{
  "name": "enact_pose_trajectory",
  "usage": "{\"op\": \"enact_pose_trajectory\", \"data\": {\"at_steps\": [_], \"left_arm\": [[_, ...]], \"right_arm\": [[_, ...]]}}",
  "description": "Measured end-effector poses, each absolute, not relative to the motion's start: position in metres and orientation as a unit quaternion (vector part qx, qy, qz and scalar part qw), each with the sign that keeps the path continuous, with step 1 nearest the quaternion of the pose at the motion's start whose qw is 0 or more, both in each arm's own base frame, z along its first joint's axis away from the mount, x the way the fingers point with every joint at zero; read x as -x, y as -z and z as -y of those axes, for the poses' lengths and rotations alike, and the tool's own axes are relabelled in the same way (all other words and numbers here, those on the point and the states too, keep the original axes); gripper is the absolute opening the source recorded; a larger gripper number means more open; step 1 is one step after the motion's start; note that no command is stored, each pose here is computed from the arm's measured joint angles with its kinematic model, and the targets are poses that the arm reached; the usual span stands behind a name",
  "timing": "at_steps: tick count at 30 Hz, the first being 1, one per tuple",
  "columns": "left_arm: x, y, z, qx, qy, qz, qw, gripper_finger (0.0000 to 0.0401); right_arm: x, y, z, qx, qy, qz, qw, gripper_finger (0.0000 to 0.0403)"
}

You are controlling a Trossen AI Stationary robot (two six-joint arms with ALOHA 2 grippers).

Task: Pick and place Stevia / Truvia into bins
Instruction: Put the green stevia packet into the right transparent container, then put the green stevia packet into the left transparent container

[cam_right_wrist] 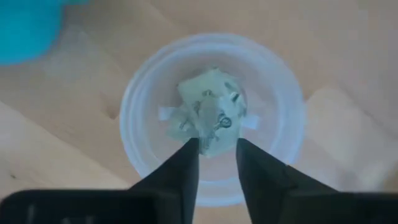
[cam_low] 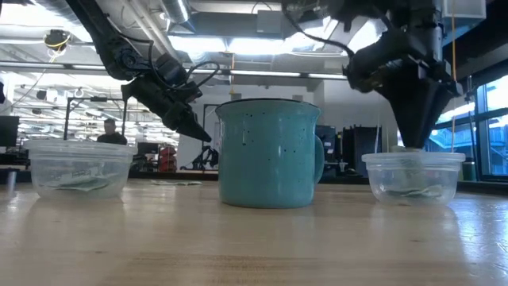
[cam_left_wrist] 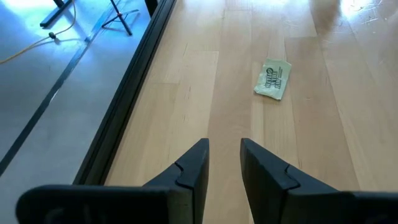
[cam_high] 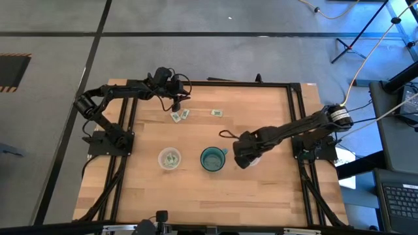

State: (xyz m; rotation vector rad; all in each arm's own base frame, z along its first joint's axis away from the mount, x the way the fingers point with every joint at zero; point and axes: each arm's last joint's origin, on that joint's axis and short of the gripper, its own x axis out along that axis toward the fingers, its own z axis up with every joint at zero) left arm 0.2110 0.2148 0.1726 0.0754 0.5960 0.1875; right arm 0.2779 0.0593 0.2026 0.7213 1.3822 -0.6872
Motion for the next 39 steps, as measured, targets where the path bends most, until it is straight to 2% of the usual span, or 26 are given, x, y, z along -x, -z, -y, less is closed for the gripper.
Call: {"op": "enact_pose_trajectory", "data": {"at_steps": [6,10,15,18,21,25,33,39], "left_arm": [[-0.211,-0.173,-0.215,-0.035,-0.093,-0.293,0.951,0.0086],[-0.211,-0.172,-0.215,-0.038,-0.103,-0.298,0.948,0.0086],[-0.210,-0.177,-0.221,-0.036,-0.188,-0.335,0.923,0.0086],[-0.208,-0.180,-0.223,-0.014,-0.217,-0.389,0.895,0.0086],[-0.207,-0.186,-0.222,0.015,-0.209,-0.442,0.873,0.0086],[-0.209,-0.188,-0.216,0.027,-0.190,-0.468,0.863,0.0086],[-0.214,-0.179,-0.184,-0.008,-0.073,-0.552,0.830,0.0086],[-0.222,-0.177,-0.166,0.050,-0.081,-0.568,0.818,0.0086]], "right_arm": [[-0.265,-0.234,-0.048,-0.341,0.309,-0.555,0.693,0.0128],[-0.254,-0.255,-0.036,-0.323,0.314,-0.514,0.730,0.0128],[-0.239,-0.277,-0.014,-0.274,0.333,-0.468,0.771,0.0129],[-0.234,-0.287,0.002,-0.231,0.367,-0.430,0.792,0.0129],[-0.230,-0.291,0.020,-0.207,0.394,-0.419,0.792,0.0129],[-0.229,-0.290,0.041,-0.178,0.402,-0.432,0.787,0.0129],[-0.228,-0.288,0.071,-0.147,0.414,-0.439,0.784,0.0129],[-0.224,-0.288,0.081,-0.139,0.421,-0.443,0.779,0.0129]]}}
